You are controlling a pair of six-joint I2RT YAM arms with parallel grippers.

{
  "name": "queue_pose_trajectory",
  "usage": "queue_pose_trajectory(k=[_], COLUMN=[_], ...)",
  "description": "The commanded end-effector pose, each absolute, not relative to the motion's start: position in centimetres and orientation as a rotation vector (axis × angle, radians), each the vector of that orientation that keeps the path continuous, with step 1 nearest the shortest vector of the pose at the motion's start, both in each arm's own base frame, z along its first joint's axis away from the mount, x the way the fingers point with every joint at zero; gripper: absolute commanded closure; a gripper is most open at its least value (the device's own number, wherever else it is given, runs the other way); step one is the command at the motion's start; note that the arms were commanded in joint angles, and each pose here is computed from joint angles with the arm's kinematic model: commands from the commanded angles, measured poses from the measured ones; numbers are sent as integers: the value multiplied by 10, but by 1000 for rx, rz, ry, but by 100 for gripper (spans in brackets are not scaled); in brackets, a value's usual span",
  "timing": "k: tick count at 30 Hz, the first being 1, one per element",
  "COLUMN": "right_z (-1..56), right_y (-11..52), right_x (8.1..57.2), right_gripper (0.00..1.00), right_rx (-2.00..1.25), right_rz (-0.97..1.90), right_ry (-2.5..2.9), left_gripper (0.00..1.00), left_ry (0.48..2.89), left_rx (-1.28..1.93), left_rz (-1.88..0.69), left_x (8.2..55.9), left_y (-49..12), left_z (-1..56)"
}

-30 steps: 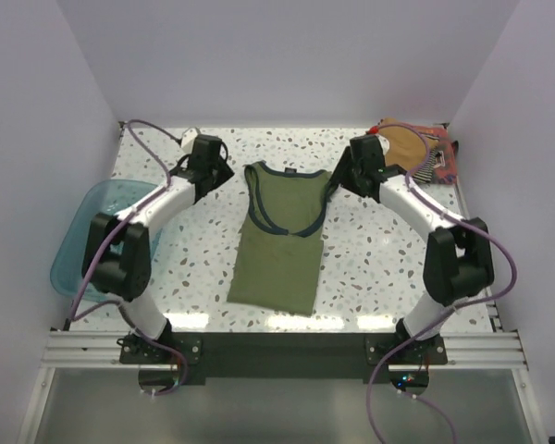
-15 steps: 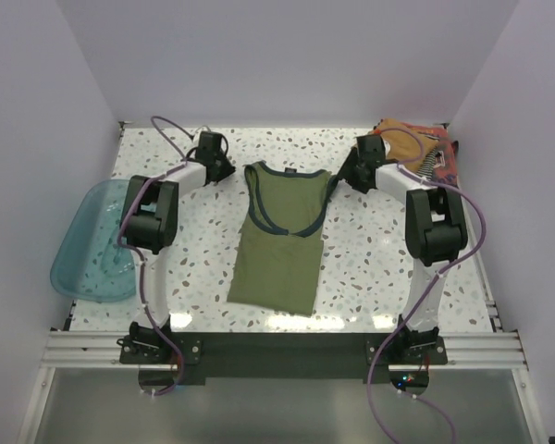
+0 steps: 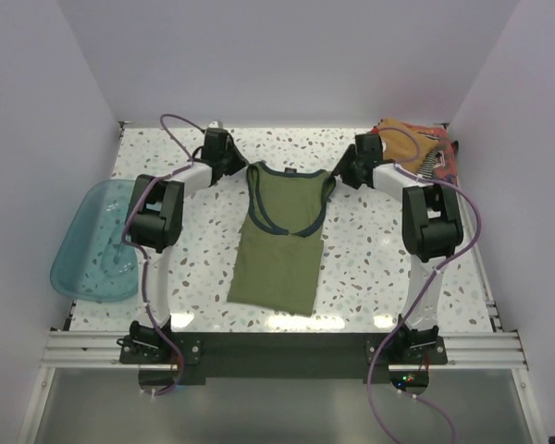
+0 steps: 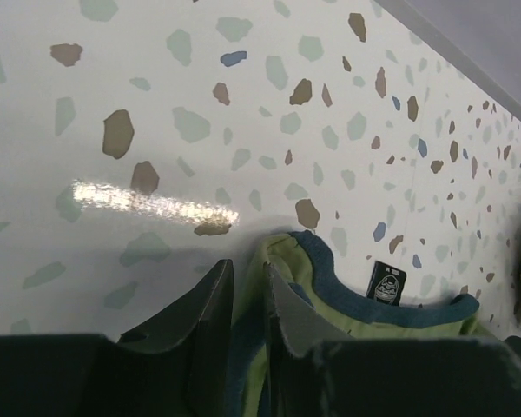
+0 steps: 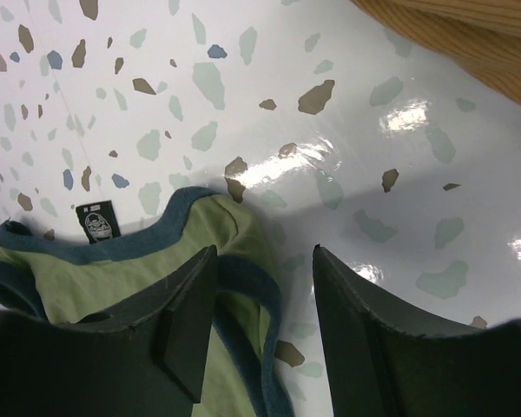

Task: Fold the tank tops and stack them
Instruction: Fold the tank top

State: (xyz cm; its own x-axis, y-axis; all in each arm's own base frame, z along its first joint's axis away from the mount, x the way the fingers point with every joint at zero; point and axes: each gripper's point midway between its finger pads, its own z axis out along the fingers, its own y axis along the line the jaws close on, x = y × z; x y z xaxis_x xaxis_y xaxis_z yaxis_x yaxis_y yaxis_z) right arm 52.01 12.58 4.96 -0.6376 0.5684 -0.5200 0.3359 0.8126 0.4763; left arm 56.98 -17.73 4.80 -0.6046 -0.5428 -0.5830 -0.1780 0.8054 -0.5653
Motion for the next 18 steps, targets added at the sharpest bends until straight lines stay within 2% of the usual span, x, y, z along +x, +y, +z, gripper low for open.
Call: queue_pose_trajectory(k=[1,6,13,15,18], right_z=[79,80,81,84,87], right_y=[142,146,153,154,146], right_x=[545,550,556,556,553], right_gripper=[51,62,93,94,89], right_rx=[636,640,633,626,590], right_rz=[559,587,628,629,563], right_ry=[2225,2221,2216,2218,2239], left_gripper=[75,77,78,78,78], left_ry=[2107,2098,2100,2105,2109], left_rx=[-471,-460,-430,-425,-423], left_rz=[-700,-729,-771,-774,-753], left_x=[588,589,592,591,591], left_y=[-201,-208,-224,-227,-225], left_z=[78,85,88,87,87])
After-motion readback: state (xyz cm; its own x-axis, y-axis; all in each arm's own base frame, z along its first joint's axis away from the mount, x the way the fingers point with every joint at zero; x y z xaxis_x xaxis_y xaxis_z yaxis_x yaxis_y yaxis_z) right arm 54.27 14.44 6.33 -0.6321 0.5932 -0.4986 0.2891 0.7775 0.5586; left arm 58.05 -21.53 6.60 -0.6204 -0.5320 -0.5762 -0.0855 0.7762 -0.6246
